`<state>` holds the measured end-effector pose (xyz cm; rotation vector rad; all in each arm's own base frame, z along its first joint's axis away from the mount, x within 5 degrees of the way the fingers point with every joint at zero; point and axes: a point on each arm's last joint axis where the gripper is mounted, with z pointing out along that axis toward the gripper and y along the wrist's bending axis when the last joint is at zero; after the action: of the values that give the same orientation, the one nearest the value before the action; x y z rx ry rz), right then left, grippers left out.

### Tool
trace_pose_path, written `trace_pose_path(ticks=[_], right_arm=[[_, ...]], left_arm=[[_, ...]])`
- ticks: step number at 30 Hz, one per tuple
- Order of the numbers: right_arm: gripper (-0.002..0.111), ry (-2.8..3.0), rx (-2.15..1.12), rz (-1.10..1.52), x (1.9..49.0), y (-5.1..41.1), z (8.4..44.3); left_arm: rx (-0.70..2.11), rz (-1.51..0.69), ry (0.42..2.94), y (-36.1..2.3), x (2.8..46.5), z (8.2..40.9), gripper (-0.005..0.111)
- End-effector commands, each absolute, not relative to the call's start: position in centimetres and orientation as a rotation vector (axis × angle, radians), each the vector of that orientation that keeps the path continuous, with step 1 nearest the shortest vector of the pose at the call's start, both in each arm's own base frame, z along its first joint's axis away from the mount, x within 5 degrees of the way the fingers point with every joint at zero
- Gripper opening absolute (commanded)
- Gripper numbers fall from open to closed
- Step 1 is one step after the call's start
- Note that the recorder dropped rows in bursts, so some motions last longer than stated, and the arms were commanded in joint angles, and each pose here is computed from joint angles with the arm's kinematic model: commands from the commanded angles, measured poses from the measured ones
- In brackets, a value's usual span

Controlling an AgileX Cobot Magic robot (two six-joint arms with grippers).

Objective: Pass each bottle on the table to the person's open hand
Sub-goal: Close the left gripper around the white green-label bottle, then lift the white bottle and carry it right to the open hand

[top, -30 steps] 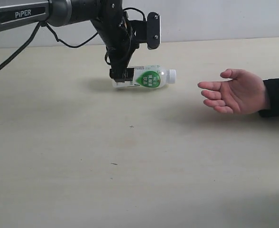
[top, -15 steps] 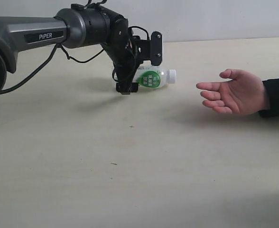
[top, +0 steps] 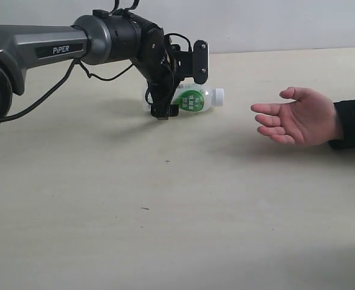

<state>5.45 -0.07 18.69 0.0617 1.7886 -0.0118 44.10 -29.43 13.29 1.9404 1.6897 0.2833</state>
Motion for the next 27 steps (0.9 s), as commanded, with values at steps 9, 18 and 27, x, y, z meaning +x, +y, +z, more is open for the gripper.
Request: trace_pose_path(ticks=[9,18,27], right_arm=[[0.000,1.784,0.064,-0.018,5.44,-0.10,18.59],[0.000,1.784,0.064,-0.018,5.44,-0.10,18.59],[0.000,1.784,0.064,-0.018,5.44,-0.10,18.59]], left_arm=[[1.944,0.282,1.694,-29.58,43.90,13.08,0.098],[1.935,0.279,1.726,-29.43,43.97,12.49,0.088],[1.958,0.278,1.750,-29.20,43.82,12.33,0.018]])
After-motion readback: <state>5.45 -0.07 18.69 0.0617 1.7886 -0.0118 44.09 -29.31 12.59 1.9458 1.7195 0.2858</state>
